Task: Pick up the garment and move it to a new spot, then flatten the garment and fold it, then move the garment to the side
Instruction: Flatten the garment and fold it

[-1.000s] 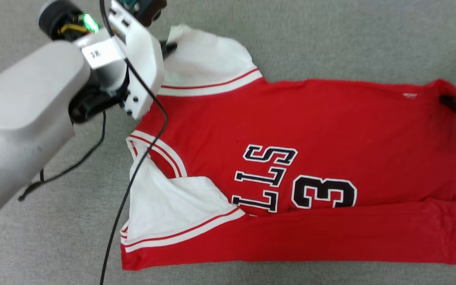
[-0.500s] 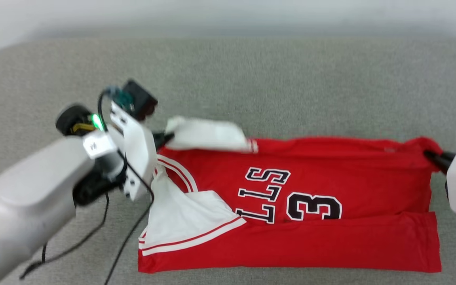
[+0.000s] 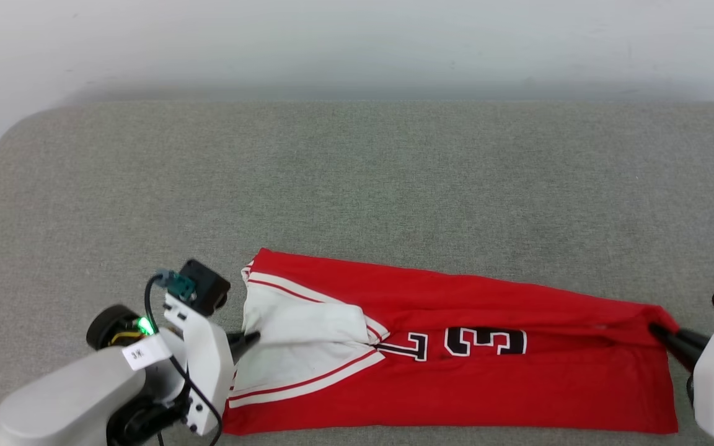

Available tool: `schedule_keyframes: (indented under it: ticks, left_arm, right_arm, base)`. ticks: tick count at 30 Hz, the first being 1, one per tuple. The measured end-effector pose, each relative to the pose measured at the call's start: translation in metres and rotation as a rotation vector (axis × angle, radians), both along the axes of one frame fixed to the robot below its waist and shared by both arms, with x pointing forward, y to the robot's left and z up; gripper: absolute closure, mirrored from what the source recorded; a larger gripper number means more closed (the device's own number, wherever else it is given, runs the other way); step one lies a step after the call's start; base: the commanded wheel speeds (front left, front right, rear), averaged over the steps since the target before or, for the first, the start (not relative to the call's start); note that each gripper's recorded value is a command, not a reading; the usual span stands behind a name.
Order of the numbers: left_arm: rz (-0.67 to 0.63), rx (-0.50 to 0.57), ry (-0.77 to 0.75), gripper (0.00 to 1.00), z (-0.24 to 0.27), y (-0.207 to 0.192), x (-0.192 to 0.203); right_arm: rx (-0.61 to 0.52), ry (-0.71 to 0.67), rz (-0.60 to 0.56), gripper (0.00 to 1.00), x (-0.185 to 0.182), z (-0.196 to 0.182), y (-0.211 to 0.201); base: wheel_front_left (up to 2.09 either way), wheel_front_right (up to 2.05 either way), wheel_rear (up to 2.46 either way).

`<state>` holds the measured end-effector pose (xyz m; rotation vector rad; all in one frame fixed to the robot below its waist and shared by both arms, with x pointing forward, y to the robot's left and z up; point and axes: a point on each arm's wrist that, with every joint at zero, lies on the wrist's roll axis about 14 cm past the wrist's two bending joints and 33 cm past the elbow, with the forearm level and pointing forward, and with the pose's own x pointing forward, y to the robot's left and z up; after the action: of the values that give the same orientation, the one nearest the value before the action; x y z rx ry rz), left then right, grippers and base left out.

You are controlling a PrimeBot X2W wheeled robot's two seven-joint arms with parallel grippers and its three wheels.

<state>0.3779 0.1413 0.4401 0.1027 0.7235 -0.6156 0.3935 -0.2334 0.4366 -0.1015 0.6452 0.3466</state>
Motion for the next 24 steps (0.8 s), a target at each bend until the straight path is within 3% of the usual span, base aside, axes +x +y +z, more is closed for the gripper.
schedule_keyframes:
  ticks: [11, 15, 16, 17, 18, 21, 24]
  left_arm:
    - [0.045, -0.009, 0.145, 1.0, -0.049, 0.005, -0.028]
    - [0.063, -0.016, 0.131, 0.97, -0.051, 0.006, -0.026]
    - [0.069, -0.019, 0.118, 0.55, -0.051, 0.007, -0.026]
    - [0.074, -0.016, 0.097, 0.0, -0.049, 0.008, -0.025]
    - [0.083, -0.022, 0.069, 0.0, -0.046, 0.008, -0.023]
    - [0.114, -0.051, -0.068, 0.0, -0.025, 0.008, -0.01]
    - [0.181, -0.042, -0.247, 0.0, 0.001, 0.018, 0.005]
  right_arm:
    - [0.038, 0.17, -0.042, 1.0, -0.043, -0.051, 0.004]
    - [0.025, 0.185, -0.04, 1.0, -0.047, -0.057, 0.005]
    - [0.036, 0.18, -0.045, 0.8, -0.047, -0.056, 0.006]
    - [0.042, 0.174, -0.047, 0.09, -0.047, -0.054, 0.006]
    - [0.046, 0.163, -0.048, 0.0, -0.046, -0.051, 0.006]
    - [0.086, 0.115, -0.069, 0.0, -0.041, -0.034, 0.005]
    - [0.199, 0.068, -0.11, 0.0, -0.034, -0.007, 0.007]
  base:
    - [0.0, 0.0, 0.0]
    - [0.0, 0.0, 0.0]
    - [0.0, 0.0, 0.0]
    - [0.0, 0.0, 0.0]
    - [0.0, 0.0, 0.0]
    - [0.0, 0.0, 0.0]
    - [0.0, 0.0, 0.0]
